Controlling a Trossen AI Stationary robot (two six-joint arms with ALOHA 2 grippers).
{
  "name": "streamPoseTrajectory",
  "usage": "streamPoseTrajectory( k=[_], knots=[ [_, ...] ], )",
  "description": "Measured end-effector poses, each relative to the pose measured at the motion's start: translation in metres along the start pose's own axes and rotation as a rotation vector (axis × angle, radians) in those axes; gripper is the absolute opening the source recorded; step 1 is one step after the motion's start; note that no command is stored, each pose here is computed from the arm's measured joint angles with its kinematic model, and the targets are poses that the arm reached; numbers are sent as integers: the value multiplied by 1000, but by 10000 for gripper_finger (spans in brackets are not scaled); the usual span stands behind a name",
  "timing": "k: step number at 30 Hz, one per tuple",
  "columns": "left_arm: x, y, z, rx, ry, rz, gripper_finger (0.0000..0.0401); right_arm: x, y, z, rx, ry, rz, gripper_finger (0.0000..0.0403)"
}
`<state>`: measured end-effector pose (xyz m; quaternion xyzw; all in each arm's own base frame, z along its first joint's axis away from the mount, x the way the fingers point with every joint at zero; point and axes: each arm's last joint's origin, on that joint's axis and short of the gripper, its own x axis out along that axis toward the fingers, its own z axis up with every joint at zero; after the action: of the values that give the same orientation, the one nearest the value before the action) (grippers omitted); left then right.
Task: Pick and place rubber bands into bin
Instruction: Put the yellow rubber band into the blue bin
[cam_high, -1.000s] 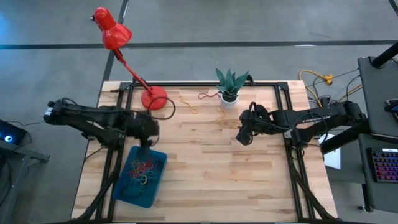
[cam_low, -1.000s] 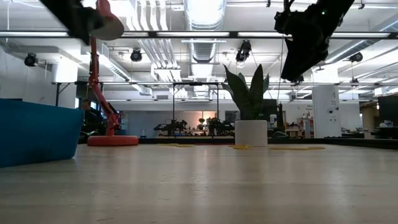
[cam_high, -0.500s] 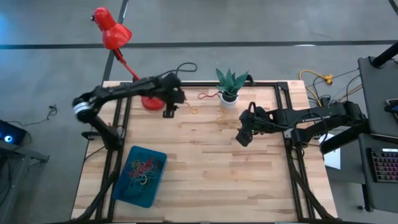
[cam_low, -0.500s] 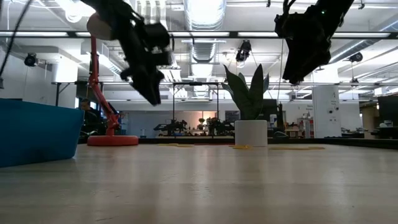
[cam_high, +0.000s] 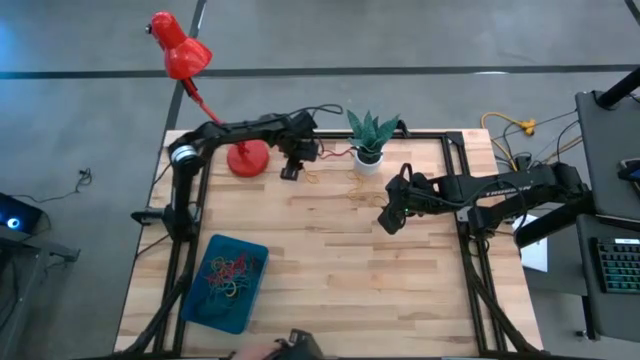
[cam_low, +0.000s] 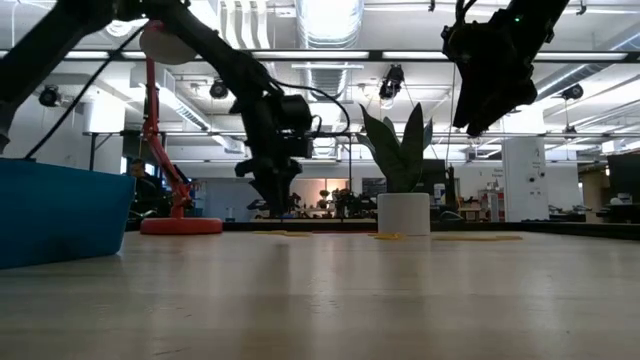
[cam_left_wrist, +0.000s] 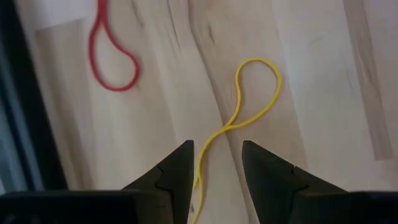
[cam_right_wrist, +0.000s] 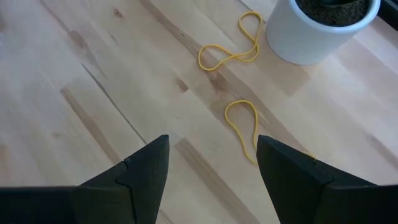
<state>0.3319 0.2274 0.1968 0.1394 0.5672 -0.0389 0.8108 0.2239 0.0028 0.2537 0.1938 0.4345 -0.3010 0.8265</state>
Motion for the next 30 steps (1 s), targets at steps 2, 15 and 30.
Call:
streamPoseTrajectory(
  k=[2, 15, 30],
  knots=[
    [3, 0, 1, 0, 11, -16, 120, 0, 0, 0, 7, 0, 0, 228],
    [25, -1, -6, -20, 60, -71, 120, 0, 0, 0, 14, -2, 1, 228],
    [32, 17, 3, -54, 64, 17, 120, 0, 1, 0, 43, 2, 6, 228]
  ],
)
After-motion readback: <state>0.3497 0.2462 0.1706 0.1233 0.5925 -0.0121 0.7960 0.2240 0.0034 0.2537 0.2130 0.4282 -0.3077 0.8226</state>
